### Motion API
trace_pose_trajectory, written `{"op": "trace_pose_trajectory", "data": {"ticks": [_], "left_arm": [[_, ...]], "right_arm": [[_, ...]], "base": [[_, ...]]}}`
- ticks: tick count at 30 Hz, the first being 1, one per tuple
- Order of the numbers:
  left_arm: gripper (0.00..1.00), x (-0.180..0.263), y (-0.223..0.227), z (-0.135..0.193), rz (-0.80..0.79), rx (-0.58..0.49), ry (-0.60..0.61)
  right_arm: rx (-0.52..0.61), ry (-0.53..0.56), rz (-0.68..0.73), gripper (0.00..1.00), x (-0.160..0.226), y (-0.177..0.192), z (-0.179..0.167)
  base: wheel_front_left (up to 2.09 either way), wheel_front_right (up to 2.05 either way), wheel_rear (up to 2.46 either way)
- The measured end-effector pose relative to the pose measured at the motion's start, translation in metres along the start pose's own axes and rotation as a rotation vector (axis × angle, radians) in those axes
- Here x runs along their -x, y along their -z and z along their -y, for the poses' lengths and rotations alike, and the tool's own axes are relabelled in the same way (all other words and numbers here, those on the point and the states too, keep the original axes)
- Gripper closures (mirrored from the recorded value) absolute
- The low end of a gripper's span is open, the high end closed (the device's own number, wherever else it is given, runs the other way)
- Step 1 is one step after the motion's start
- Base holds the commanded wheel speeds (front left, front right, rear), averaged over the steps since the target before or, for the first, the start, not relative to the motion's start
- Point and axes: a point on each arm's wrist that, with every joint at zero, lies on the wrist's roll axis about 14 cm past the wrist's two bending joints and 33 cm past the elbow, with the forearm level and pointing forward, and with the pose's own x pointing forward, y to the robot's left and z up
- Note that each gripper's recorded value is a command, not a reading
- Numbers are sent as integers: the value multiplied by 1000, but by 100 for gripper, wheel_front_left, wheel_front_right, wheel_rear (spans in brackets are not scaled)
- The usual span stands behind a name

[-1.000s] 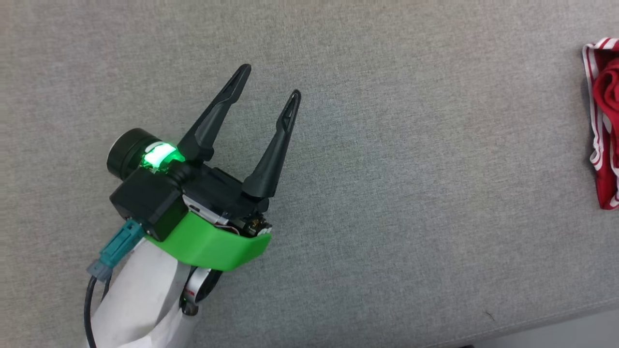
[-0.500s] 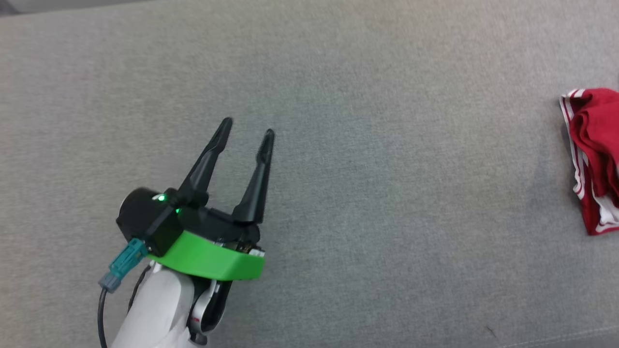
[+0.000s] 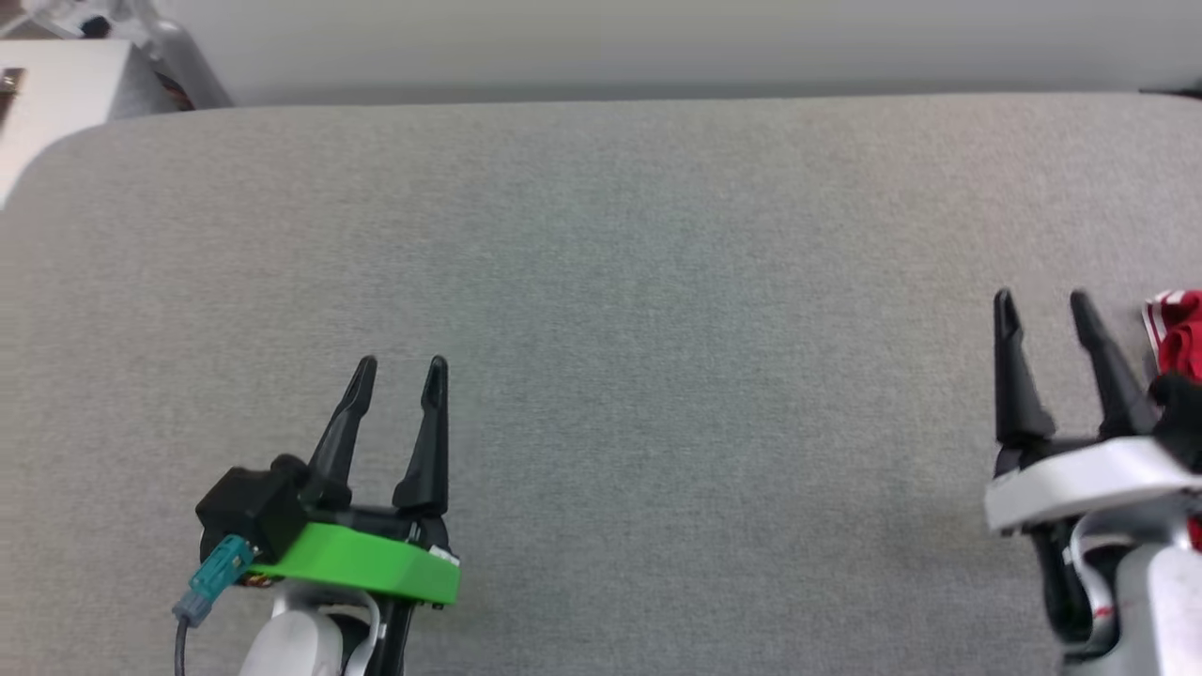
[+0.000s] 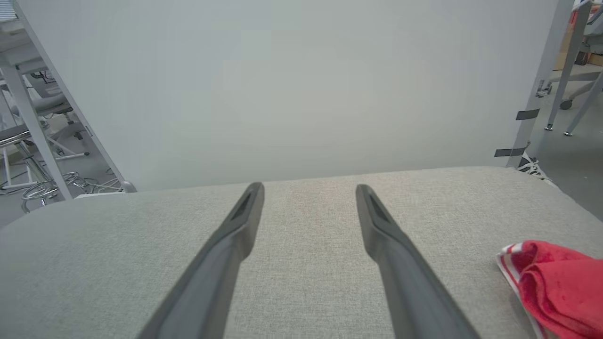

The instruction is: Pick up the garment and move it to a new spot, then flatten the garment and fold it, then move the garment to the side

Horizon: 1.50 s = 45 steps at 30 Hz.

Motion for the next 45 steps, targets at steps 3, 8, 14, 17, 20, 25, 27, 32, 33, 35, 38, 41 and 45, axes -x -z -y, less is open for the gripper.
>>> {"op": "trace_pose_trajectory", "data": {"ticks": [3,8,14,17,20,25,27,32,33,35,38,41,45], "left_arm": [[0,13,-5,-15,10,-9,-60],[0,28,-11,-29,19,-21,-117],[0,33,-21,-34,45,-58,-142],[0,32,-20,-34,44,-67,-142],[0,31,-20,-32,47,-64,-138],[0,31,-24,-30,56,-69,-133],[0,31,-24,-29,57,-67,-131],[0,31,-24,-29,57,-65,-134],[0,31,-23,-30,55,-65,-134],[0,30,-22,-30,53,-60,-134],[100,30,-21,-29,51,-55,-133],[100,30,-21,-29,50,-54,-132],[100,30,-21,-28,44,-56,-130]], "right_arm": [[-19,-26,12,0,11,12,-16],[-36,-47,-7,0,25,30,-28],[-55,-64,-10,0,28,34,-37],[-55,-61,-4,0,28,33,-36],[-55,-60,-6,0,28,34,-35],[-55,-65,-1,0,29,32,-37],[-55,-68,2,0,30,31,-38],[-52,-80,-2,0,30,32,-42],[-52,-81,-5,0,30,33,-43],[-49,-85,-9,0,30,34,-44],[-49,-84,-12,100,30,35,-44],[-49,-83,-12,100,30,35,-43],[-47,-82,-17,100,31,34,-43]], "base": [[0,0,0],[0,0,0],[0,0,0],[0,0,0],[0,0,0],[0,0,0],[0,0,0],[0,0,0],[0,0,0],[0,0,0],[0,0,0],[0,0,0],[0,0,0]]}}
